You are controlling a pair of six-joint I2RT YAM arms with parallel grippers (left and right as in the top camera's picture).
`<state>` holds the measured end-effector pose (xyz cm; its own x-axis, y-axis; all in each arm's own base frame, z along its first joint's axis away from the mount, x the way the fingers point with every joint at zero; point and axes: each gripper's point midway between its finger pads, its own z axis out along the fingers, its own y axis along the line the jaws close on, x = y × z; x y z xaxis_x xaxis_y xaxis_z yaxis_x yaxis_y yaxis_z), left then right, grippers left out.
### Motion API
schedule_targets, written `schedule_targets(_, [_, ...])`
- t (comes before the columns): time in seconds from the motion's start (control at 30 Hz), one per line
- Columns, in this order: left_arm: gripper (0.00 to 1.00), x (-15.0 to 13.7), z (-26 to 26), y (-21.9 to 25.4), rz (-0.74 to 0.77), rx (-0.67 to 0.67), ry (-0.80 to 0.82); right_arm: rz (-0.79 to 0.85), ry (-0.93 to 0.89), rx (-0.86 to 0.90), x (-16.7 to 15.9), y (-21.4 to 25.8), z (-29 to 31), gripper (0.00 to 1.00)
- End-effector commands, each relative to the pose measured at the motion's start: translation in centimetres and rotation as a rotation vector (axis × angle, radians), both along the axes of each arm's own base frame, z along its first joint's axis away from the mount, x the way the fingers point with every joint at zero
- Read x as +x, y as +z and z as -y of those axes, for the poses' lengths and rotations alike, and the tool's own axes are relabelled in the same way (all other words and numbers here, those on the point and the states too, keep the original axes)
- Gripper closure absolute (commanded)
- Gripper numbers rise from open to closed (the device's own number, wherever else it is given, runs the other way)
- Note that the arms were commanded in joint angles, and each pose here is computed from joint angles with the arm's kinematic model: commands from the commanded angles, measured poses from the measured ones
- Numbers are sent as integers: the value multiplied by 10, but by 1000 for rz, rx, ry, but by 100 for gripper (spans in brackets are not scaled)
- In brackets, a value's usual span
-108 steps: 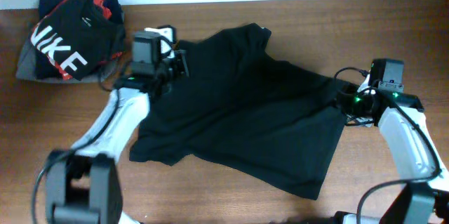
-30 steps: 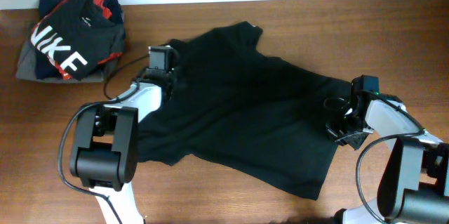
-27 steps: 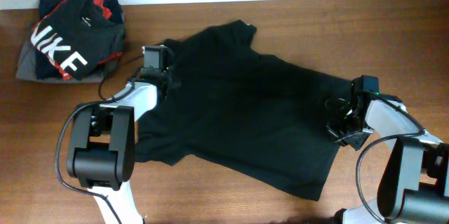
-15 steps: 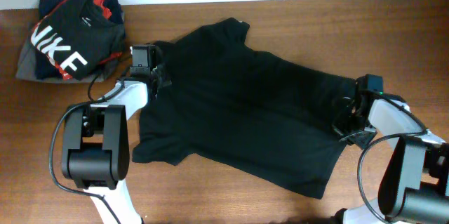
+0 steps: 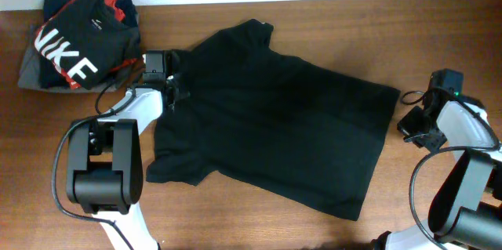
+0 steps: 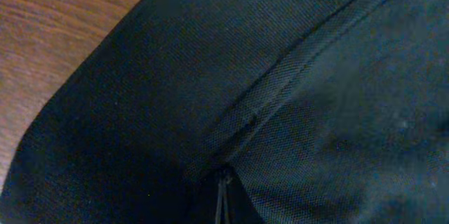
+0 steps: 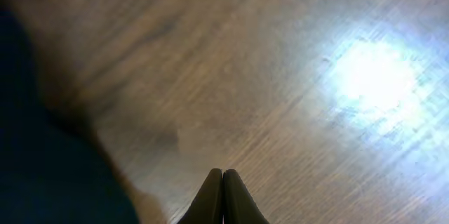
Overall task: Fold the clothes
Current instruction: 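Pull both grippers outward and upward to straighten the shirt's top edge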
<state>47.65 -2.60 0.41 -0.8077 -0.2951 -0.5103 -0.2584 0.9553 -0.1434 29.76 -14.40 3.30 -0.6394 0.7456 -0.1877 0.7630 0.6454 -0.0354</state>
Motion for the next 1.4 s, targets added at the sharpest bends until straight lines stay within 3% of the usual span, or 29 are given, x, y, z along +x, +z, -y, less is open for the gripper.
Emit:
schedule_targets(0.0, [99, -9, 19, 9, -5, -19, -61, 92, 69, 80, 27, 17, -10, 96])
schedule_targets(0.17, [99, 14, 62, 71, 152, 10, -226, 211, 135, 183, 56, 38, -27, 95])
schedule_targets(0.4, [95, 35, 140, 120, 345, 4, -409, 236, 201, 195, 69, 41, -49, 86])
schedule_targets(0.57, [77, 50, 166, 118, 437, -6, -447, 232, 252, 201, 74, 41, -68, 80])
schedule_targets(0.6, [63, 53, 168, 111, 442, -7, -448, 231, 258, 202, 74, 41, -71, 74])
schedule_targets(0.63, [57, 57, 169, 103, 446, -7, -448, 229, 264, 203, 74, 41, -73, 66])
schedule_targets(0.77, [43, 72, 174, 79, 486, -8, -442, 213, 267, 210, 71, 40, -76, 54])
schedule_targets(1.03, [37, 105, 177, 57, 571, 16, -425, 153, 278, 231, 56, 35, -80, 53])
schedule_targets(1.2, [41, 123, 182, 42, 410, 133, -543, 137, 275, 238, 52, 34, -81, 53])
schedule_targets(1.37, [44, 143, 182, 67, 338, 119, -593, 136, 275, 238, 52, 34, -81, 53])
